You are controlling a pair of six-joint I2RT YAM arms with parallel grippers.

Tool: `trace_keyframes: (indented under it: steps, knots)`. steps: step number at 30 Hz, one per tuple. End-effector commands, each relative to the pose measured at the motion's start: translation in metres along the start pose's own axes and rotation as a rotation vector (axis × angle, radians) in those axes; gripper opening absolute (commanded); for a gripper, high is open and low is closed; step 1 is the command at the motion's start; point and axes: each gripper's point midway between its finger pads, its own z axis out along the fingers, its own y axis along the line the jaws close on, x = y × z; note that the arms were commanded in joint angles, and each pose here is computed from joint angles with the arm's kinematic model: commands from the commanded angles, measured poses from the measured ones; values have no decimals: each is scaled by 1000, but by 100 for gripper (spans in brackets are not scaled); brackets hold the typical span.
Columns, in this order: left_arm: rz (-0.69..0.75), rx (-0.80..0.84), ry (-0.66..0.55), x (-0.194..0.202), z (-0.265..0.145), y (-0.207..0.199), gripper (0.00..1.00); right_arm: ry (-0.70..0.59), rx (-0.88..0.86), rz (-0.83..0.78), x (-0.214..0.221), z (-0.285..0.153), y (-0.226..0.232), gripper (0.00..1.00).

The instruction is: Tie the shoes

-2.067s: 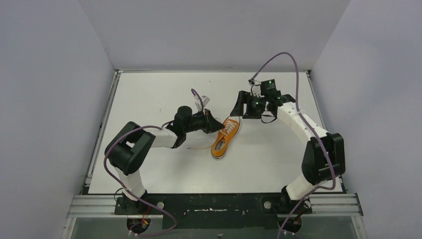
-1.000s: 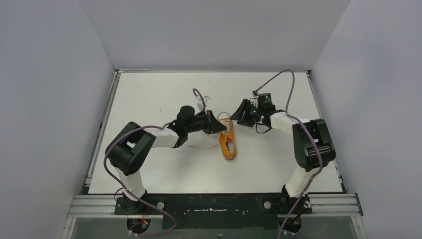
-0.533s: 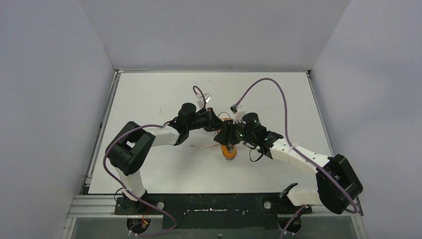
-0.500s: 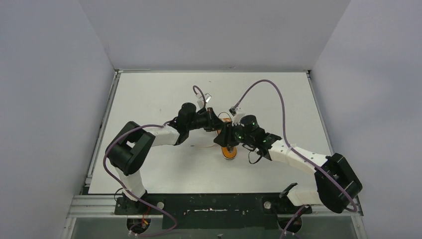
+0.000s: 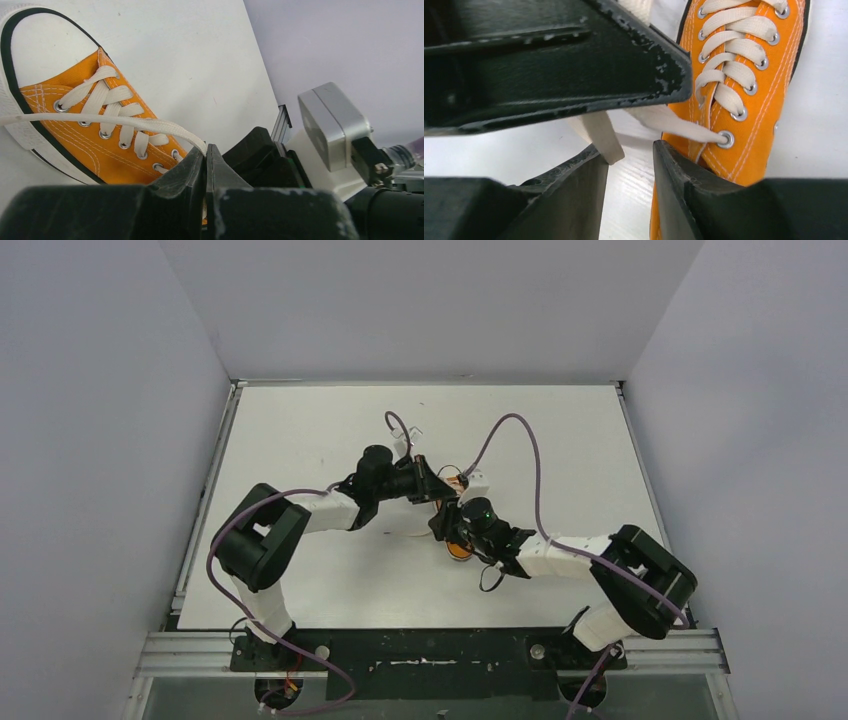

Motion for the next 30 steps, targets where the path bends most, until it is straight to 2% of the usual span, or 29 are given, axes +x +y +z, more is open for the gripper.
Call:
trace_keyframes:
  steps: [1,7,11,12,14,19,21,23,25,27,30]
  knots:
    - [31,84,-76,-31,-7,-31,0,-190,-21,60,-37,15,12,39]
    - [48,77,-52,-34,-16,-29,0,-215,-60,8,-35,27,20,37]
    - [53,69,-31,-30,-17,-24,0,-148,-20,21,-26,25,17,5]
    - [54,70,-34,-30,-17,-24,0,-103,10,42,-21,18,13,0]
    - [60,67,-45,-31,-17,-24,0,13,20,59,-8,-4,13,0]
    - [57,48,-75,-34,-19,-14,0,461,135,151,36,-80,-18,0]
    - [48,46,-82,-35,-19,-13,0,558,176,92,37,-104,-30,0]
    - [46,44,-87,-35,-19,-13,0,575,182,13,21,-114,-33,1]
    - [45,40,-88,-36,-19,-12,0,539,156,-78,-1,-113,-30,3]
    - [44,36,-87,-36,-19,-11,0,512,220,-163,-27,-110,-41,6]
    - [38,38,-81,-36,-18,-12,0,460,266,-284,-68,-97,-46,5]
